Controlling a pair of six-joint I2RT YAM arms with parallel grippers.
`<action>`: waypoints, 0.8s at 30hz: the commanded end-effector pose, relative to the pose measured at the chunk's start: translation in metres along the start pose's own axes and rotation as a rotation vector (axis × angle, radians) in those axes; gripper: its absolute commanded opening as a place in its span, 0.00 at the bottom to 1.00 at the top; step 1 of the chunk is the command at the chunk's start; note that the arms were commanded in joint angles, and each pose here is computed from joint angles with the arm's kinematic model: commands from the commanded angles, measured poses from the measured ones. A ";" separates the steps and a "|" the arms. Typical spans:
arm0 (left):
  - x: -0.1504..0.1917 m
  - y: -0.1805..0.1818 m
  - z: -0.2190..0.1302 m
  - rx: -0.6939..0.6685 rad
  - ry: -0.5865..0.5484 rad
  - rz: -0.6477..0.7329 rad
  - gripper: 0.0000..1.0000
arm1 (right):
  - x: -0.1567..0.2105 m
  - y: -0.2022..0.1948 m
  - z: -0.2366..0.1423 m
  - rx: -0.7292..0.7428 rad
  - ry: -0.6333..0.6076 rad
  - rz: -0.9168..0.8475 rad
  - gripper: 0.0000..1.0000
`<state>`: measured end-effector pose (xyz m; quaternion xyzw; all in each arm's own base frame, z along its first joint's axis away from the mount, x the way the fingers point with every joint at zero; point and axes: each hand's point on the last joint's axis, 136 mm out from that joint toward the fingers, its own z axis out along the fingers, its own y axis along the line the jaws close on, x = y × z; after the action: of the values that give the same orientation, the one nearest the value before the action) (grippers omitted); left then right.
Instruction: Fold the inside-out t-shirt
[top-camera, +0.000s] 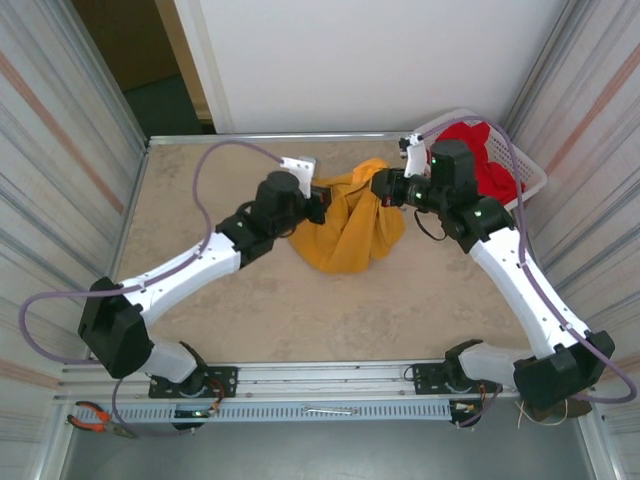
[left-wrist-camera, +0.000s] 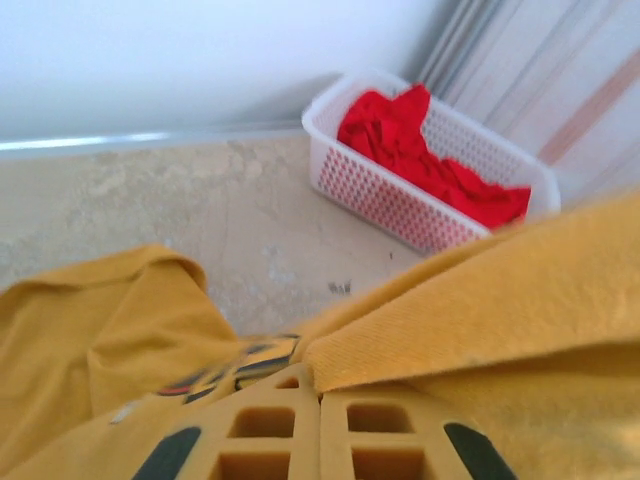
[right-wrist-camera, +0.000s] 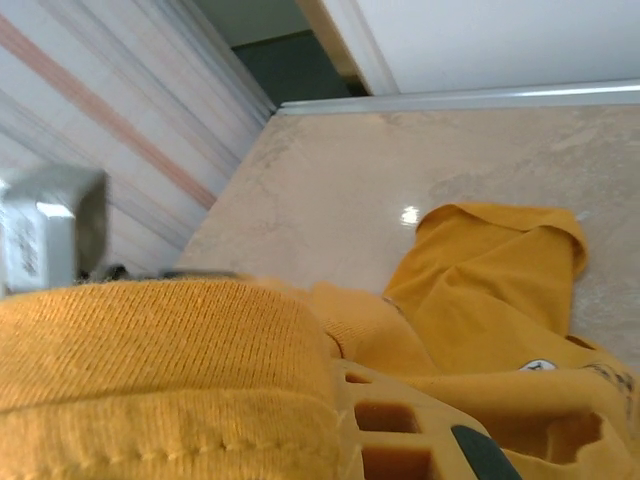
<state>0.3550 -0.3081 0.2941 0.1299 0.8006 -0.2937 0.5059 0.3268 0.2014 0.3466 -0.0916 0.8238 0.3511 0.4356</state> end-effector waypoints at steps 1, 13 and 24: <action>-0.075 -0.015 -0.031 0.179 -0.093 -0.033 0.00 | -0.019 -0.006 -0.026 0.016 -0.066 0.022 0.00; -0.251 -0.113 -0.167 0.798 -0.254 0.109 0.00 | -0.097 0.077 -0.112 -0.227 -0.270 -0.040 0.00; -0.144 0.019 -0.043 0.557 0.140 -0.259 0.00 | -0.012 -0.003 -0.040 -0.122 -0.065 0.149 0.00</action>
<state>0.3782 -0.2515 0.4980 0.2169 0.6848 -0.5358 0.4437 0.3034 0.1790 0.4207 -0.0910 0.7519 0.4420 0.4807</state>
